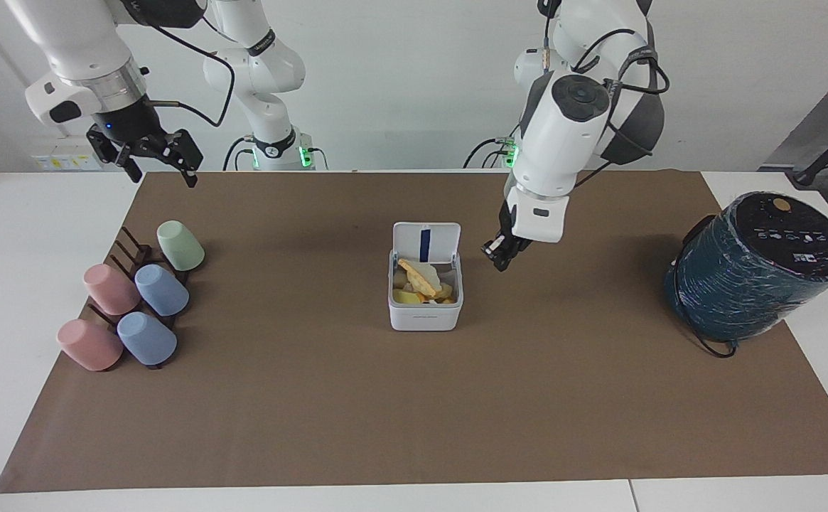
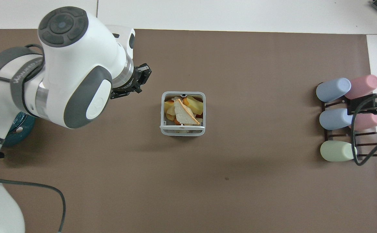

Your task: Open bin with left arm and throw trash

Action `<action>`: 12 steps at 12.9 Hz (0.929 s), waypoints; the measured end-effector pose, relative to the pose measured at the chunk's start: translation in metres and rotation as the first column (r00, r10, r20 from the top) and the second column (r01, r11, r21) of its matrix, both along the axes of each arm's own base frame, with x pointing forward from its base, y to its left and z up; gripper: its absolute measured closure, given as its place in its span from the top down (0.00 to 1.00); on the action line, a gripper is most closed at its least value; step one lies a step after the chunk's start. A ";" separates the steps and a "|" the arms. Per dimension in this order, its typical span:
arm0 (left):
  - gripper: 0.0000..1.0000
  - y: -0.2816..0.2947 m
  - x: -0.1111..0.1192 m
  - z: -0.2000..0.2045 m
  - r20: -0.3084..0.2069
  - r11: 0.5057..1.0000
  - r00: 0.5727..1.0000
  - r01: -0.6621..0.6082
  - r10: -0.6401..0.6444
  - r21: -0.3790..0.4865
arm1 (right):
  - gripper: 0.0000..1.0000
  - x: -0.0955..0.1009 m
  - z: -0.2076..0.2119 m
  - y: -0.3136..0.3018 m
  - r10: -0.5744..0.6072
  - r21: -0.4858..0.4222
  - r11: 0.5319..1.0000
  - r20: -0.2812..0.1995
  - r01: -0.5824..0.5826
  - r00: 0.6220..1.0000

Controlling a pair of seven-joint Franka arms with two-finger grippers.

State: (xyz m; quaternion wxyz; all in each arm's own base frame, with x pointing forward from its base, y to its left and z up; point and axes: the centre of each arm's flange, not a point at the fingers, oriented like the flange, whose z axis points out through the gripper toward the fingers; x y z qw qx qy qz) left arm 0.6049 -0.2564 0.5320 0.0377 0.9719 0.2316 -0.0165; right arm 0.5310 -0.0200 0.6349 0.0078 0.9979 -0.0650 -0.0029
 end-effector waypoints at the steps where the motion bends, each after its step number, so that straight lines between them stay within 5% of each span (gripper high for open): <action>1: 0.01 0.028 0.007 0.006 -0.018 0.999 0.999 0.041 -0.041 0.008 | 1.00 0.000 0.000 0.000 0.000 0.000 1.000 0.000 0.000 1.000; 7: 0.01 0.179 0.003 0.065 -0.039 0.954 0.954 0.298 -0.298 0.011 | 1.00 0.000 0.000 0.000 0.000 0.000 1.000 0.000 0.000 1.000; 12: 0.01 0.184 -0.029 0.104 -0.057 0.878 0.880 0.474 -0.471 0.068 | 1.00 0.000 0.000 0.000 0.000 0.000 1.000 0.000 0.000 1.000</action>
